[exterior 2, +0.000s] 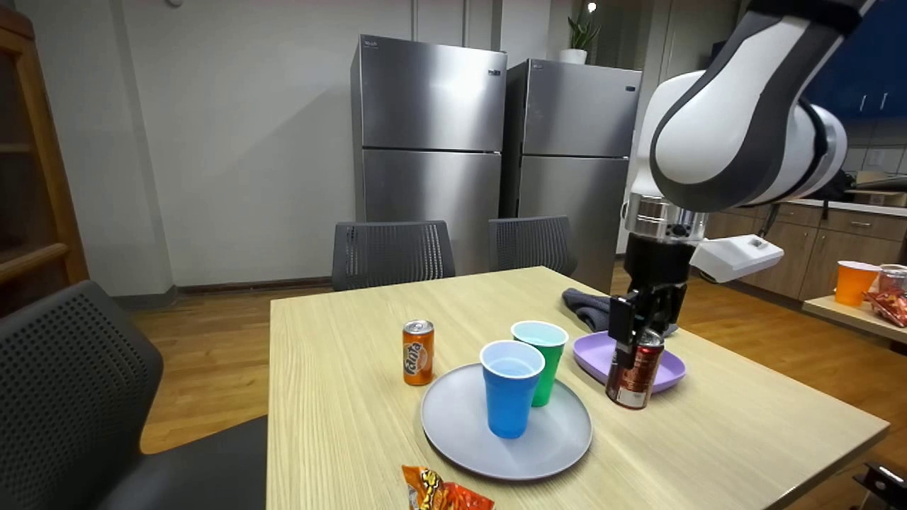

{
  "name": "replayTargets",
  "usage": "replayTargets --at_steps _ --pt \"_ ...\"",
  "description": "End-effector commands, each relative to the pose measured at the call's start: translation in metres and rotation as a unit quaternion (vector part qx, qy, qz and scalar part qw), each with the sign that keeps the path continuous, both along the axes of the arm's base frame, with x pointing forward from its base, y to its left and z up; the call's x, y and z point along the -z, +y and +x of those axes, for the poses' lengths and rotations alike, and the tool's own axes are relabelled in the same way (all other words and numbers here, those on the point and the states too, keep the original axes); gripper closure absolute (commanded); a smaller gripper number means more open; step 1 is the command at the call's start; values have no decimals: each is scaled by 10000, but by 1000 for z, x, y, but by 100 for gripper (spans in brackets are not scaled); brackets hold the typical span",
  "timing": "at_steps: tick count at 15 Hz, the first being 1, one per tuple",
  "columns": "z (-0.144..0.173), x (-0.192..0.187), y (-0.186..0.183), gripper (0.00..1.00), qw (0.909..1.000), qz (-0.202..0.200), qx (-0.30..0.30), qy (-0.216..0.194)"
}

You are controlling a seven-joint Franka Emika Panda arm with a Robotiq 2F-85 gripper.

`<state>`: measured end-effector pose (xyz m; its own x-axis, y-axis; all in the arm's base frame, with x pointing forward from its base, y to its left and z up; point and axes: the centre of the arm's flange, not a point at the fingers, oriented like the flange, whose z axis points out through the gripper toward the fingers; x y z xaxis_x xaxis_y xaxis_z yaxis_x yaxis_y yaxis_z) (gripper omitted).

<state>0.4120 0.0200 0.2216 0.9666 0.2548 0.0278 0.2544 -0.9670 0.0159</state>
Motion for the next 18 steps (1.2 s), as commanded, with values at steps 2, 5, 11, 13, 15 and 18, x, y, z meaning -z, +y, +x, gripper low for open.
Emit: replayTargets --at_steps 2,5,11,13,15,18 --pt "11 -24 -35 62 9996 -122 248 -48" --pt "20 -22 -59 62 9985 -215 493 -53" --pt "38 -6 -99 62 9948 -404 936 -13" --pt "45 0 -108 62 9931 -426 1092 14" --pt "53 8 -114 62 9912 -400 1258 33" --pt "64 19 -123 62 9879 -414 1490 70"
